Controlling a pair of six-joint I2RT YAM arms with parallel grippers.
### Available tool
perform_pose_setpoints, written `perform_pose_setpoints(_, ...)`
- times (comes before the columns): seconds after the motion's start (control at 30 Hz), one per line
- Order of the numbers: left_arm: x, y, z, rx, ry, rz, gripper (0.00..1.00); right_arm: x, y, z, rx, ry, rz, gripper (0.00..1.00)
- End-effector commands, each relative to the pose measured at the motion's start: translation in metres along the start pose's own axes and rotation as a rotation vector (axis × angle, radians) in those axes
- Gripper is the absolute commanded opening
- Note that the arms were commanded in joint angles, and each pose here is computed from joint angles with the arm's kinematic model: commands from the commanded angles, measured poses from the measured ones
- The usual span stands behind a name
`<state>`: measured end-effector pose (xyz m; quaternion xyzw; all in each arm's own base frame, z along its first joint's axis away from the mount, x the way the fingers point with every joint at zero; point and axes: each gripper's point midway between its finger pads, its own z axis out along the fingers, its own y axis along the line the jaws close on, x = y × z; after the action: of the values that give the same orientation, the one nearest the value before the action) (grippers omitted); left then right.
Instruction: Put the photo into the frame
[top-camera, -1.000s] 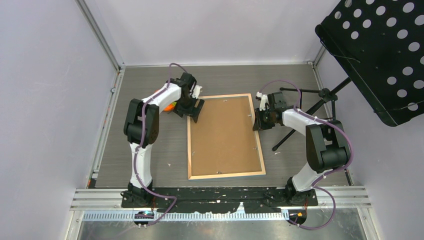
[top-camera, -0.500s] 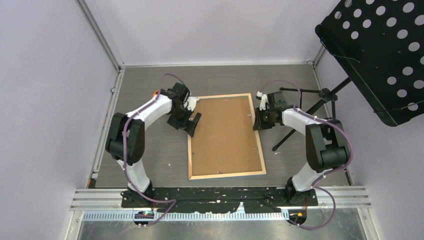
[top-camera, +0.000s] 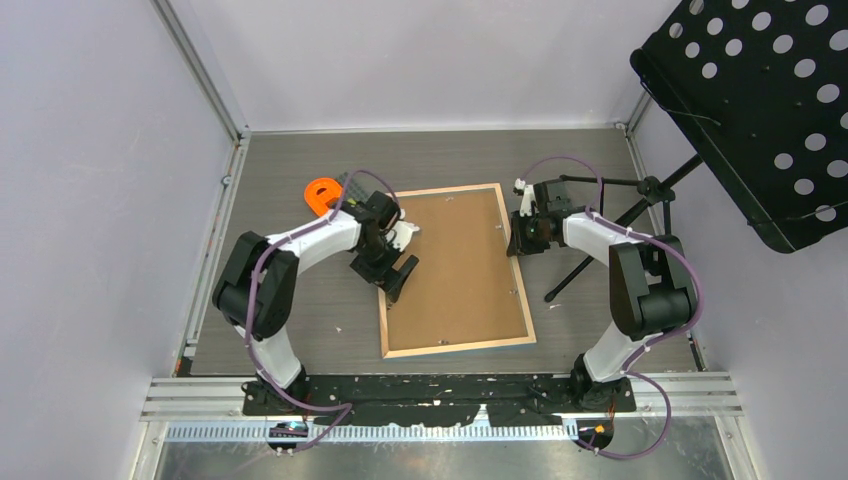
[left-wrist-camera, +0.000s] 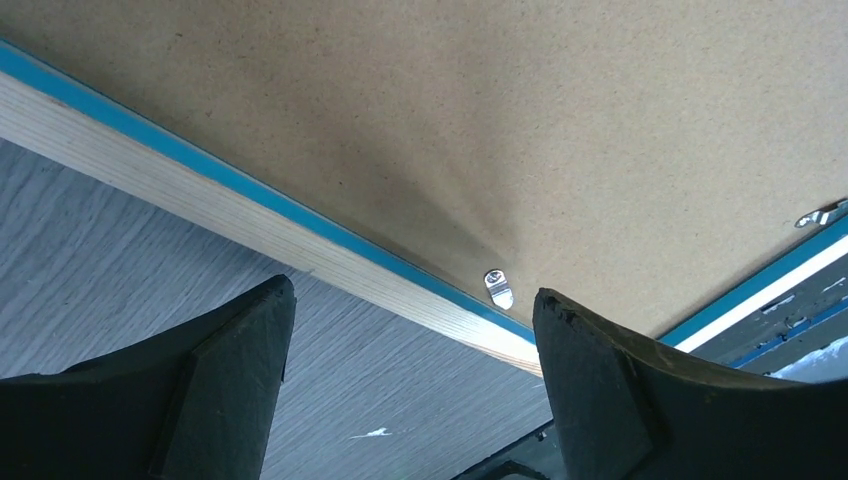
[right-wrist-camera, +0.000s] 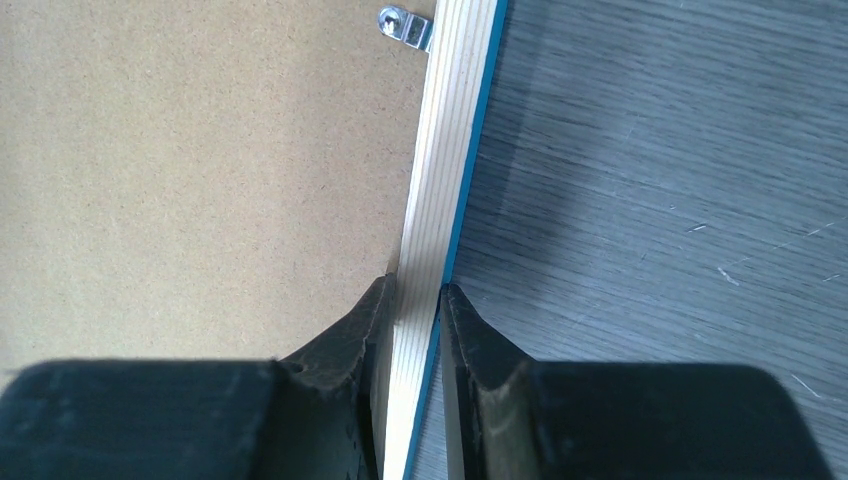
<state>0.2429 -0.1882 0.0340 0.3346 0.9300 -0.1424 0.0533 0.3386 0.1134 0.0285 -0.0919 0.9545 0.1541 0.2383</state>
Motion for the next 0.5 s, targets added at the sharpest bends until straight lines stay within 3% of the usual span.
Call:
perform_pose_setpoints(0.0, -0.0069, -0.0006, -0.0064, -0.035, -0.064, 0.032, 0.87, -0.0332, 0.0061, -0.0049, -0.028, -0.097, -0.008, 0.06)
perform_pose_setpoints(0.47, -0.0022, -0.0022, -0.0022, -0.113, -0.066, 0.068, 0.85, -0.0319, 0.005, -0.0037, -0.032, -0.094, -0.009, 0.06)
